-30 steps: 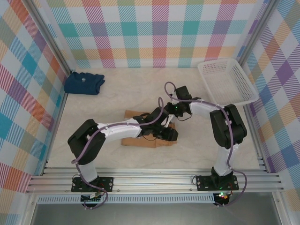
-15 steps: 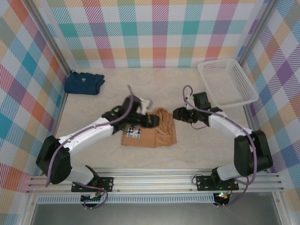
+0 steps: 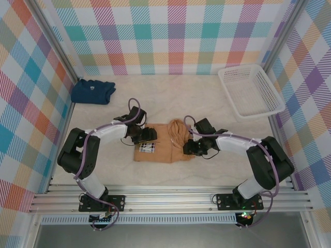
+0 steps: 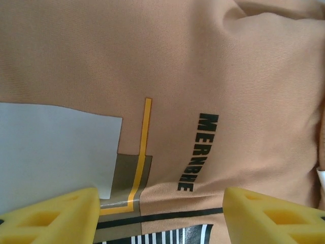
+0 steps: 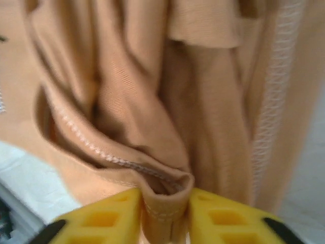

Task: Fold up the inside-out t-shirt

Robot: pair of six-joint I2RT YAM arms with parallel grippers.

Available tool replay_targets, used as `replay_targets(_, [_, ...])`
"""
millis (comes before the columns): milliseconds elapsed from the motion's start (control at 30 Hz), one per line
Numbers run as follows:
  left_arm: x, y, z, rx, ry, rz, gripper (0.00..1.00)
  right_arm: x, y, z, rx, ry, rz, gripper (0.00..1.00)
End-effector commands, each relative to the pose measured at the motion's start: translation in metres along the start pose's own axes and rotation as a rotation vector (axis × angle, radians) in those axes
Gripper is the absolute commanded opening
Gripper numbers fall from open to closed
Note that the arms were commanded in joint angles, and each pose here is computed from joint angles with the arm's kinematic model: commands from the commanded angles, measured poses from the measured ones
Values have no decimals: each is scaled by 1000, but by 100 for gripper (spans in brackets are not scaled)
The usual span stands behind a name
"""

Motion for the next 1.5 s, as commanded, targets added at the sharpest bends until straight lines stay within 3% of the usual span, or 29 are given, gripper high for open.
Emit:
replay_targets(0, [6,-31,2,88,3,-2,65,-7,26,-9,-70,-95,-24,18])
replay_targets(233, [-47,-88,-3,176,-144,92,65,-14,76,-23,-142,-171,-57,16])
replay_targets(367, [-87,-91,-14,132,-207,168,67,-9,104,-33,-186,-208,-85,24])
replay_targets(500, [-110,-59,-44,-36,-230,259,69,0,116,-58,-257,-265,-144,34])
replay_targets(600, [-104,-25,-65,-182,-174,289,70,5,105,-69,-254,-226,-150,44])
replay_targets(667, [-86,3,-72,-230,-156,227,70,8,92,-66,-222,-146,-126,48])
replay_targets(767, [-58,45,-67,-235,-104,151,69,12,81,-59,-180,-54,-89,53])
replay_targets(900, [-36,79,-39,-150,-11,149,66,8,90,-52,-196,-88,-103,54])
replay_targets(1233, [-28,96,9,-5,3,154,49,3,110,-26,-174,-119,-127,45])
replay_targets(1467, [-37,97,12,-8,-68,146,19,7,112,-26,-179,-95,-143,18])
Point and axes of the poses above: each hand's point on the last joint's axis, 136 mm out from that joint toward the fingers, its own z axis out along the fingers, its own x axis along the line the jaws close on, y = z × x, the point moved 5 cm from there along -z, back along the fingers, and after that the axes turned 13 degrees about z, right-handed, at the moved point
